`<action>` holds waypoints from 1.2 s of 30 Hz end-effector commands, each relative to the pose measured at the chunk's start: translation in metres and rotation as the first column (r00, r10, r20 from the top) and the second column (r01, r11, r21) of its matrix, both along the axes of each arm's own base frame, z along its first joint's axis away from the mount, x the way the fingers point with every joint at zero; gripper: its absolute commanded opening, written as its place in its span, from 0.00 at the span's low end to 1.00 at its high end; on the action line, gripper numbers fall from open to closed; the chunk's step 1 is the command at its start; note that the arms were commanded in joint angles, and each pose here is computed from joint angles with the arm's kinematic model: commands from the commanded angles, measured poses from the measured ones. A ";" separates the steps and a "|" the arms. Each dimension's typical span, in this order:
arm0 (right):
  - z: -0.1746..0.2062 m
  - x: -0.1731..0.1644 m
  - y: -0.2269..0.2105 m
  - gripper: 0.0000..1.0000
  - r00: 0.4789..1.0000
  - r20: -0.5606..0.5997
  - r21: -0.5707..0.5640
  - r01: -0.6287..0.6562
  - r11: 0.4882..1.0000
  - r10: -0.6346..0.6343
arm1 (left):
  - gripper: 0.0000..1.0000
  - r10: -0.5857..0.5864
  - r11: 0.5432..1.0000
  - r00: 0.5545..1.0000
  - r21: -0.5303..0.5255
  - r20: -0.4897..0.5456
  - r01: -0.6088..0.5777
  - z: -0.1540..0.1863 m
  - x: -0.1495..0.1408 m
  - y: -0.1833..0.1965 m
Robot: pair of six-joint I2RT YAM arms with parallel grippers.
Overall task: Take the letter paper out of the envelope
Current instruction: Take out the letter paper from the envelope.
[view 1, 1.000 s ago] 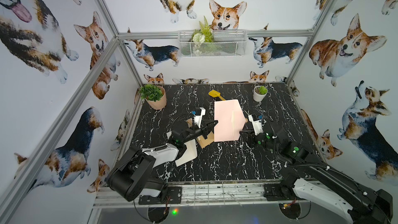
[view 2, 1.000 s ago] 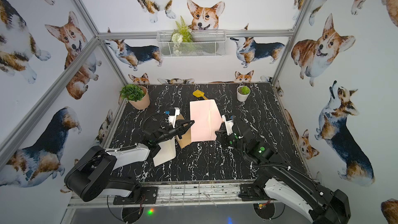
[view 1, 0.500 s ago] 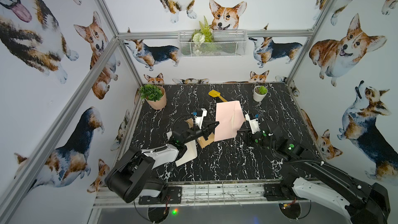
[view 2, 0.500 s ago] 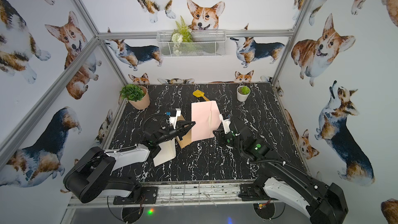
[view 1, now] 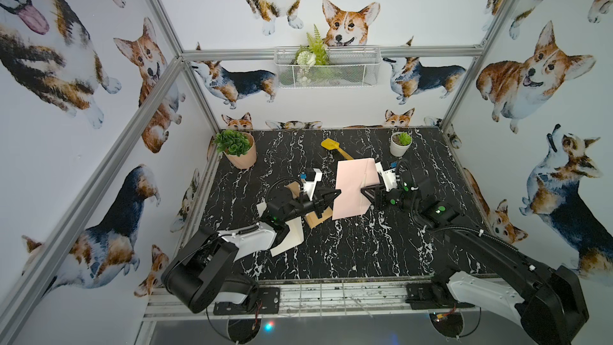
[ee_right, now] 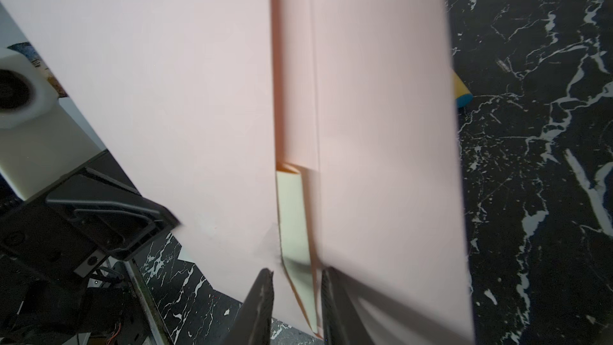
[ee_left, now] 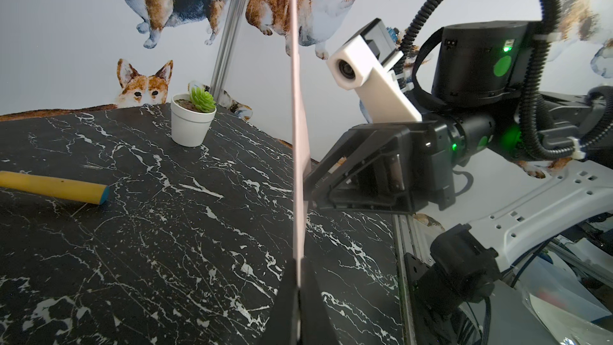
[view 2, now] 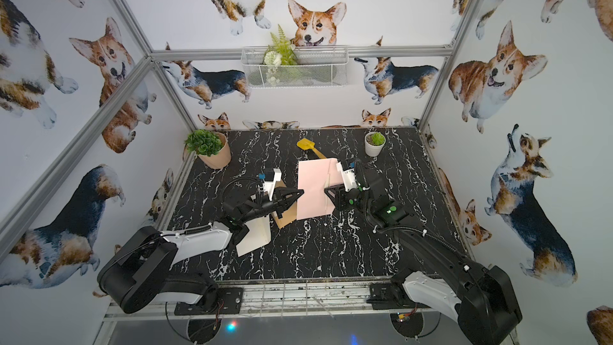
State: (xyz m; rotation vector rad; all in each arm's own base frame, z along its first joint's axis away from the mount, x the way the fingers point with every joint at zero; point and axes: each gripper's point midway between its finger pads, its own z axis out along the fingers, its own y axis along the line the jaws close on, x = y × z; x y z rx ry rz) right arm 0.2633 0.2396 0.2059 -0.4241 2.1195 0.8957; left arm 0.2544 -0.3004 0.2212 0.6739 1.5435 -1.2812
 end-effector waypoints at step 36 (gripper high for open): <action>-0.013 0.016 0.012 0.35 0.998 0.057 0.009 -0.040 0.999 0.039 | 0.00 -0.045 0.997 0.998 -0.064 0.034 0.047 0.013 -0.005 -0.006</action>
